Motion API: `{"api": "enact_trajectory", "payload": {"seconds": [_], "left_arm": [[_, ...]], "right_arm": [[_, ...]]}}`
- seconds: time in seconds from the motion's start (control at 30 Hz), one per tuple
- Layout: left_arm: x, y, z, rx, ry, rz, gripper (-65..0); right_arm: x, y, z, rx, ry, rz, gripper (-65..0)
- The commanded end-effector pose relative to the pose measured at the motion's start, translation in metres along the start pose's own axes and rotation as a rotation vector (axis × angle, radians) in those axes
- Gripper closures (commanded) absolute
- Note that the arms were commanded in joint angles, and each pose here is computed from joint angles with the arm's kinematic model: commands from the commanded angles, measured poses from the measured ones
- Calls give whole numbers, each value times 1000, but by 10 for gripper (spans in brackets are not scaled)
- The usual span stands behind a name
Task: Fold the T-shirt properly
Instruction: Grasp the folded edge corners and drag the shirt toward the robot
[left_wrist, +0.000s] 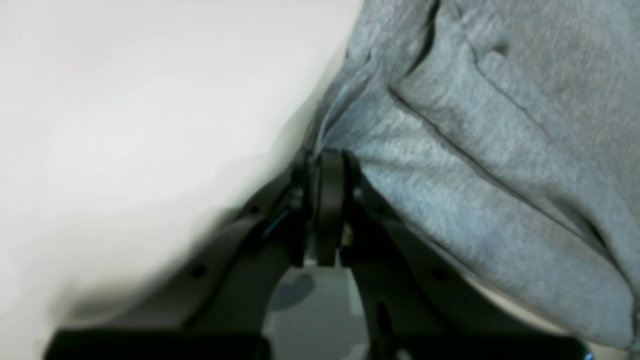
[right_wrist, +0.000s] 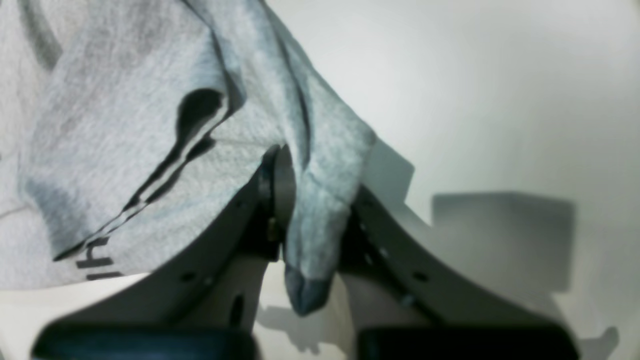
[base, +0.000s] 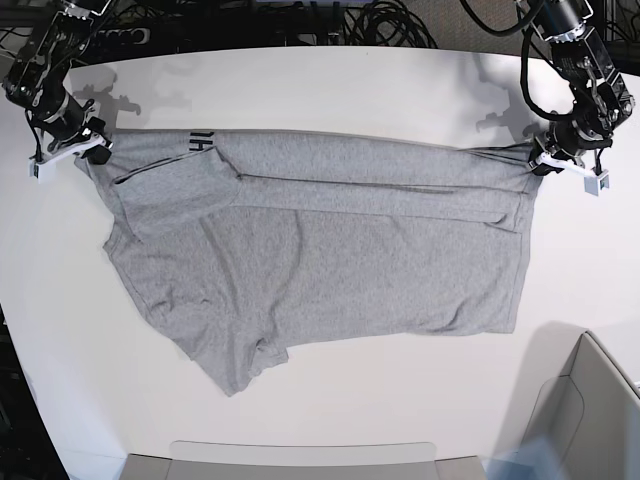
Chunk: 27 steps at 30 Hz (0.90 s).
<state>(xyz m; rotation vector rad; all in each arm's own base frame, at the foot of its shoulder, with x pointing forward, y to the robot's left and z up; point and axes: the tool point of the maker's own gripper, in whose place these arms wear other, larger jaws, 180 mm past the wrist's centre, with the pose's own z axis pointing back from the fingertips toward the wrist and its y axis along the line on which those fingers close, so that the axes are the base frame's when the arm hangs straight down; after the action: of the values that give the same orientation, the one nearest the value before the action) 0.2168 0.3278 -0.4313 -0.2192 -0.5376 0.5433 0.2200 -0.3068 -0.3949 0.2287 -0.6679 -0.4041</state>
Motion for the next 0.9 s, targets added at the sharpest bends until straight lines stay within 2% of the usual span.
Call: {"api": "enact_trajectory", "payload": {"seconds": [0.0, 0.2, 0.37, 0.53, 0.87], "left_arm": [[2, 12, 8, 52, 4, -29, -21], [-16, 25, 20, 88, 31, -57, -21], [-25, 29, 34, 113, 37, -99, -21], [-36, 33, 47, 134, 51, -139, -21], [-58, 47, 54, 164, 103, -141, -23]], "right_arm": [[17, 1, 9, -1, -57, 30, 0], [-12, 0, 25, -22, -11, 59, 0], [-37, -9, 32, -44, 35, 37, 0], [-48, -20, 40, -72, 54, 21, 0], [-61, -14, 56, -49, 71, 28, 0]]}}
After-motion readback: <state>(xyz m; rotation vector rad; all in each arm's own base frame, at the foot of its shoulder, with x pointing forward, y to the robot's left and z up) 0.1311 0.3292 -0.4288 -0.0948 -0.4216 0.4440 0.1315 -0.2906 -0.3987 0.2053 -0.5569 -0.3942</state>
